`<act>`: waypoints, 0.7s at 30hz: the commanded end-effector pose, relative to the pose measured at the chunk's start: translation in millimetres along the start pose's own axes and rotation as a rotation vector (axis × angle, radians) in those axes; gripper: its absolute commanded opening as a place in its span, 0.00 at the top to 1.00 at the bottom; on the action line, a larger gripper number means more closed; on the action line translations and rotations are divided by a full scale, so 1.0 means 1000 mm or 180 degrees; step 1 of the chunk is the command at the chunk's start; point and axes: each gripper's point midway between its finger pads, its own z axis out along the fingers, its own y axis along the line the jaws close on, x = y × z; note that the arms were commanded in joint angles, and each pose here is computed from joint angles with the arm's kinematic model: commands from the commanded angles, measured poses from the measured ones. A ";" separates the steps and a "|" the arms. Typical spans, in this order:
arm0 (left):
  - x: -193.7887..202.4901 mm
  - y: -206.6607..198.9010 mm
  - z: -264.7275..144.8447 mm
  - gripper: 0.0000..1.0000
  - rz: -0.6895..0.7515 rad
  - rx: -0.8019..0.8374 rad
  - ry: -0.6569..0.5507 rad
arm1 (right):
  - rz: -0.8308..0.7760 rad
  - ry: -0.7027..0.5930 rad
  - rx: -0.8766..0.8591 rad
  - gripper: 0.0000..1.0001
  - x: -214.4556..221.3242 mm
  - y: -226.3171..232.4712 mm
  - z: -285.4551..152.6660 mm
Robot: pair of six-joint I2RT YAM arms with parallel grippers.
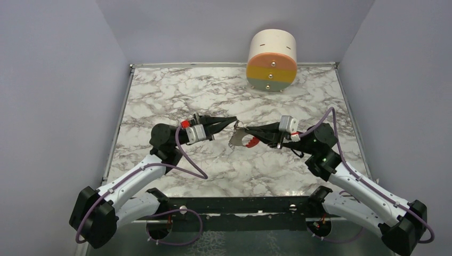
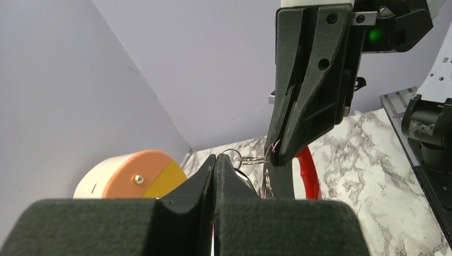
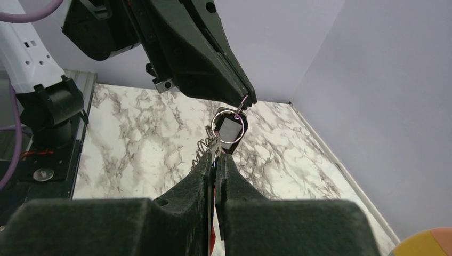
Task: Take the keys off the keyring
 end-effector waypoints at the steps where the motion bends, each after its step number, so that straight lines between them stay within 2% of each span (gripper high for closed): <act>1: -0.034 0.020 0.003 1.00 0.0326 -0.0180 -0.0360 | 0.0034 -0.0054 -0.0271 0.98 -0.004 0.017 -0.002; 12: -0.039 0.022 0.007 1.00 0.0429 -0.0140 -0.0450 | 0.0027 -0.0051 -0.0278 0.98 -0.003 0.017 -0.002; 21: -0.050 0.024 0.003 1.00 0.0526 -0.0194 -0.0471 | 0.0020 -0.0001 0.0095 0.98 0.002 0.000 -0.006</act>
